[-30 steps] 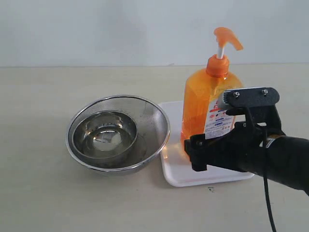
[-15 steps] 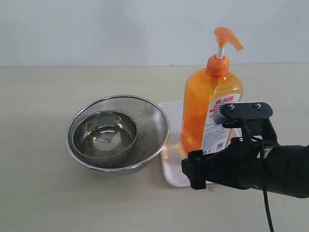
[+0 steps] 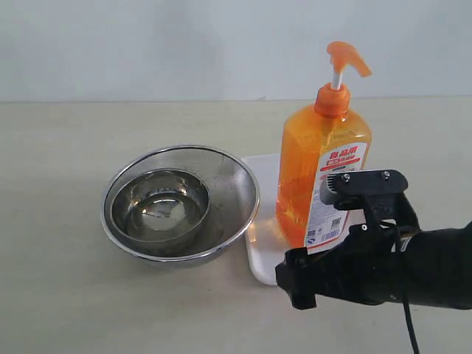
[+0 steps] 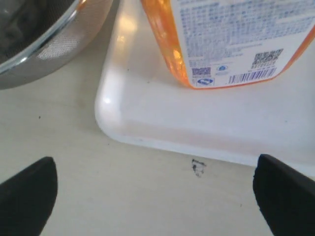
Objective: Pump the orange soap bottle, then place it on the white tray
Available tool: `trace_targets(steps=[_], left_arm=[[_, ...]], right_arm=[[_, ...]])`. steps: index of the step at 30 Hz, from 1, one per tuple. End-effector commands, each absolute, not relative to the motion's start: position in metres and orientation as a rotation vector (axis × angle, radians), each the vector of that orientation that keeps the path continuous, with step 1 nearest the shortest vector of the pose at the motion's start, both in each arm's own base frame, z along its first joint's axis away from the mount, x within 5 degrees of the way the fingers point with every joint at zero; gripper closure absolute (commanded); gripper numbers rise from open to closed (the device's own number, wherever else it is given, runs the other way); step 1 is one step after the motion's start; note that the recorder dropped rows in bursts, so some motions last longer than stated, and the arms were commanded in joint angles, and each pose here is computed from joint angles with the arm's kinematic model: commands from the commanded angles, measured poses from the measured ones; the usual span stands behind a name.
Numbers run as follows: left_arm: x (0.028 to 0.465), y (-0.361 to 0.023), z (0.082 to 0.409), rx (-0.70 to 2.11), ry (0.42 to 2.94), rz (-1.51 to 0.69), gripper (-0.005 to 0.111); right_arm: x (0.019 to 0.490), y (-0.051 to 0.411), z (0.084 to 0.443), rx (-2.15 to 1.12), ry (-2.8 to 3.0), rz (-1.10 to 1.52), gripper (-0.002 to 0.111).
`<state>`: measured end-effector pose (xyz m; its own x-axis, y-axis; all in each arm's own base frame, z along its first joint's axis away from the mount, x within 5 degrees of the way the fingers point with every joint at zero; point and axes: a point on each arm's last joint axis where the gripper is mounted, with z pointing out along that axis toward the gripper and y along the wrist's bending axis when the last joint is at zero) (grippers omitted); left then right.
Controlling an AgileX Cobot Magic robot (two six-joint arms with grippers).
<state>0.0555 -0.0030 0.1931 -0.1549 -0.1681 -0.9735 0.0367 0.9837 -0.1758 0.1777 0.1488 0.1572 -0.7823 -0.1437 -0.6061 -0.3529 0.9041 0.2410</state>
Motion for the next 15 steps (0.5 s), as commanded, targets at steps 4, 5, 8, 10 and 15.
trace_targets(steps=[4,5,8,10,15], left_arm=[[0.055,-0.003,0.192,-0.095,1.717,-0.170,0.101],[0.055,-0.003,0.192,-0.095,1.717,-0.170,0.101],[0.055,-0.003,0.192,-0.095,1.717,-0.170,0.101],[0.055,-0.003,0.192,-0.095,1.717,-0.170,0.101],[0.055,-0.003,0.192,-0.095,1.717,-0.170,0.101]], right_arm=[[0.185,0.155,0.168,-0.239,2.301,0.474,0.011],[0.184,0.158,0.170,-0.246,2.276,0.481,0.011],[0.175,0.172,0.175,-0.314,2.205,0.512,0.012],[0.169,0.179,0.176,-0.367,2.180,0.526,0.021],[0.158,0.189,0.175,-0.466,2.180,0.551,0.074]])
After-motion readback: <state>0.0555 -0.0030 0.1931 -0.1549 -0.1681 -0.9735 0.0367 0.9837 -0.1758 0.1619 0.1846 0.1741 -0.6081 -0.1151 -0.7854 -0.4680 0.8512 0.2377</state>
